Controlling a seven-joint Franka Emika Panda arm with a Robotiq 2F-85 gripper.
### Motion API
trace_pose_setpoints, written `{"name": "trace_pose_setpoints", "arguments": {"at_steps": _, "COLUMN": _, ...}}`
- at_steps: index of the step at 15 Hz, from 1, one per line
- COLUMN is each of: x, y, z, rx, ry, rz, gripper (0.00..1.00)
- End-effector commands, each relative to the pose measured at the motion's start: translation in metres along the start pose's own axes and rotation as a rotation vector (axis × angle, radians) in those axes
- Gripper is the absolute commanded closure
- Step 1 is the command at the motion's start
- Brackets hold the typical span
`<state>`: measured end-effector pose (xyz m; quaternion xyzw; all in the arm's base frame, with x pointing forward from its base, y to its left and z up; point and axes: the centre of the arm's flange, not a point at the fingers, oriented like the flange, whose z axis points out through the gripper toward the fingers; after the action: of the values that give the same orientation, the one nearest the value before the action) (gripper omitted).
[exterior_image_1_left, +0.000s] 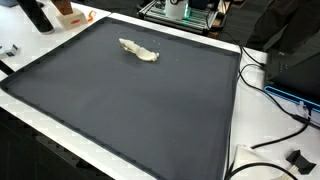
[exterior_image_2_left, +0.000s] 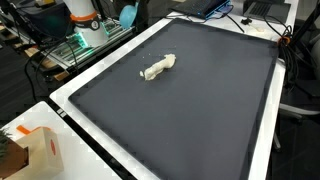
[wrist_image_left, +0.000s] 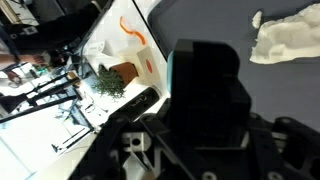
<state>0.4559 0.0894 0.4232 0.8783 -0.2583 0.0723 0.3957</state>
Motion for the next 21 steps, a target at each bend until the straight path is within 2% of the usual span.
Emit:
{"name": "trace_pose_setpoints", "arguments": {"at_steps": 1, "x": 0.007, "y": -0.033, "z": 0.006, "rx": -0.192, "ry": -0.008, "rz": 0.065, "gripper": 0.75}}
{"name": "trace_pose_setpoints", "arguments": {"at_steps": 3, "x": 0.006, "y": -0.044, "z": 0.015, "rx": -0.282, "ry": -0.012, "rz": 0.088, "gripper": 0.75}}
{"name": "trace_pose_setpoints", "arguments": {"at_steps": 6, "x": 0.006, "y": -0.063, "z": 0.028, "rx": -0.337, "ry": -0.008, "rz": 0.078, "gripper": 0.75}}
{"name": "trace_pose_setpoints", "arguments": {"at_steps": 21, "x": 0.005, "y": -0.125, "z": 0.051, "rx": -0.347, "ry": 0.017, "rz": -0.059, "gripper": 0.75}}
